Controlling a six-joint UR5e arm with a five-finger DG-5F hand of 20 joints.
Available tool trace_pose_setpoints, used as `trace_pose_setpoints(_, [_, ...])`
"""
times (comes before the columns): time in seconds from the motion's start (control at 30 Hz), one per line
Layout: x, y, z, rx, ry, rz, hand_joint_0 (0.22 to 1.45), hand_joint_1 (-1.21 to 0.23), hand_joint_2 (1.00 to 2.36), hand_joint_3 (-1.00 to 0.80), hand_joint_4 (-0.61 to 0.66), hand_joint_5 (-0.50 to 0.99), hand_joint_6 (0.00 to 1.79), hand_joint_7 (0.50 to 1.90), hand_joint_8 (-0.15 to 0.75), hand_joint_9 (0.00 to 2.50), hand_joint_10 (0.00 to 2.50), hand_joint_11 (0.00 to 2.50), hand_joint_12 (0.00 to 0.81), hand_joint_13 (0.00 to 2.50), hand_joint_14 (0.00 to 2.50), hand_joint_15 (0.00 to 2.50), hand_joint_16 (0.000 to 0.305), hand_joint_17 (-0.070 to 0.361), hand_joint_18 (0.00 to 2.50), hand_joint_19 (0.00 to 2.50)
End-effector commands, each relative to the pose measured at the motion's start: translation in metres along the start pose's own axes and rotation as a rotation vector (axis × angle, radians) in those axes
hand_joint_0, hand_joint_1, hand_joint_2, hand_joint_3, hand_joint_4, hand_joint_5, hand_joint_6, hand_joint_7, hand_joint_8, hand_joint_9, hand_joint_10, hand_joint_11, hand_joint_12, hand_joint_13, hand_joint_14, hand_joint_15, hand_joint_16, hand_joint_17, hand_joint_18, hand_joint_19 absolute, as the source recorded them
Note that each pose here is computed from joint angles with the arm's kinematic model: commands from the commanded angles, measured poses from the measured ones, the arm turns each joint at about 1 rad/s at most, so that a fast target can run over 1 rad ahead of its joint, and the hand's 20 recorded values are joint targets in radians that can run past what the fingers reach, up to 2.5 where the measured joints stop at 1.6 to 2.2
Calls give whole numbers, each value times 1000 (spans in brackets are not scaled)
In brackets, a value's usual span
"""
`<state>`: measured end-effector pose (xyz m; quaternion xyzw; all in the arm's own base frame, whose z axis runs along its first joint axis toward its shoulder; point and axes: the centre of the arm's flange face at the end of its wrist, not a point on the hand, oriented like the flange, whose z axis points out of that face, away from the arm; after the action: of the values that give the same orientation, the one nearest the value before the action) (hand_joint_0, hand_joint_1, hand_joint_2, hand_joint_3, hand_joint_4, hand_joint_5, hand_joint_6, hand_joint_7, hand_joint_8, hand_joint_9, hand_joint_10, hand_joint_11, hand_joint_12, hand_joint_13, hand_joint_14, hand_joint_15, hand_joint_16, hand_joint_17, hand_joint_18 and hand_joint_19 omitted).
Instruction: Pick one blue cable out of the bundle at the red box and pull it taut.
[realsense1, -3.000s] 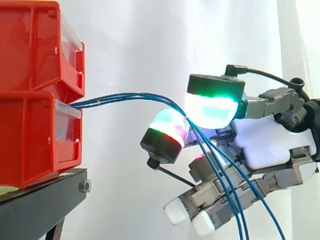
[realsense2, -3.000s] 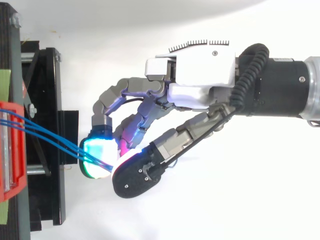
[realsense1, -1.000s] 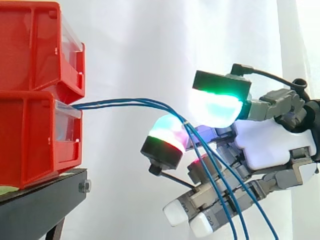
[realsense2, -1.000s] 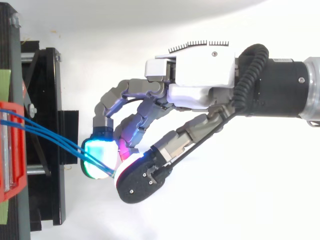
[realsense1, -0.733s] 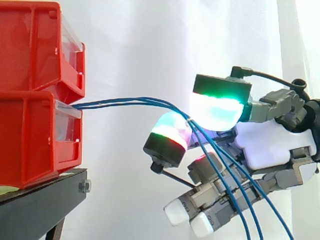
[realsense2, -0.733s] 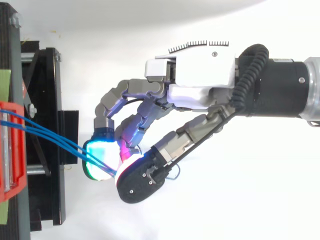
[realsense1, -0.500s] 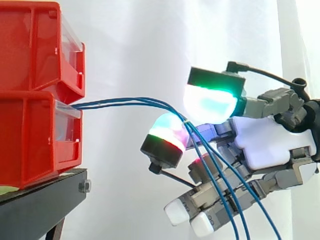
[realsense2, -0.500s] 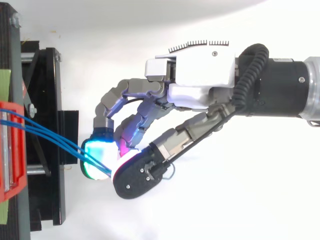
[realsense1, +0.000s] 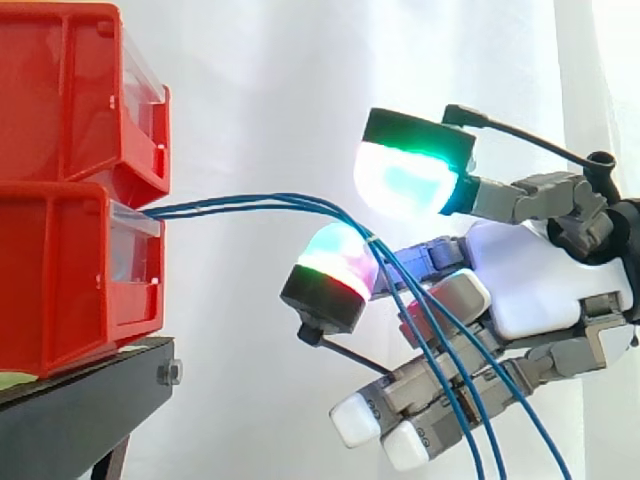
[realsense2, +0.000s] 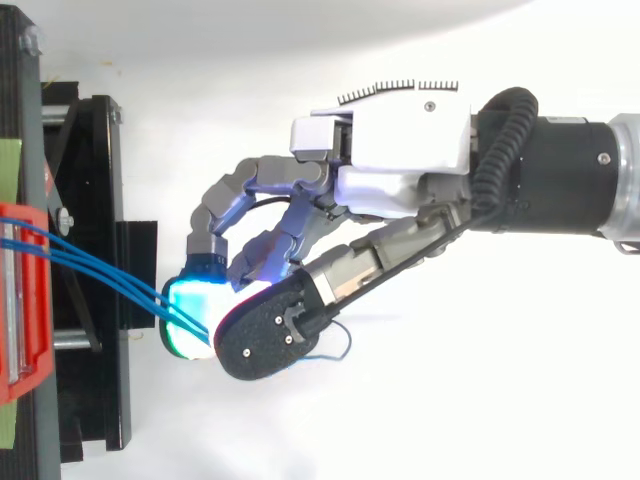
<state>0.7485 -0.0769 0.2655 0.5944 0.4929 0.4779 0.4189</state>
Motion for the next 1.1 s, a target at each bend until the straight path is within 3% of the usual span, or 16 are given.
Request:
trace_pose_setpoints(0.0, [0,0,0,2,0,30,598,-771,1000,-500,62,-188,899,732,359,1061,3,1156,374,661,10,299,52,117,523,298])
trace_pose_setpoints(0.23, [0,0,0,1,-1,51,693,-821,1011,-349,-1,-203,929,732,349,936,24,1168,368,656,10,298,51,115,553,275])
trace_pose_setpoints(0.57, [0,0,0,2,0,37,777,-842,1000,-500,-8,-210,924,611,337,880,68,1115,355,657,11,295,50,112,582,255])
trace_pose_setpoints(0.67, [0,-1,0,3,2,36,702,-867,1000,-500,36,-203,914,654,338,886,56,1130,354,661,10,292,50,112,591,262])
trace_pose_setpoints(0.7, [0,-1,0,3,2,36,618,-872,1000,-500,51,-196,910,666,348,909,15,1152,359,659,10,301,50,112,586,277])
trace_pose_setpoints(0.9, [0,-3,0,6,1,23,449,-748,1000,-500,81,-146,892,736,407,959,161,1036,405,692,9,318,59,132,615,301])
trace_pose_setpoints(1.07, [-4,-17,-5,36,-7,-45,418,-699,1000,-500,80,-132,888,764,427,990,183,1010,422,702,9,314,62,139,623,301])
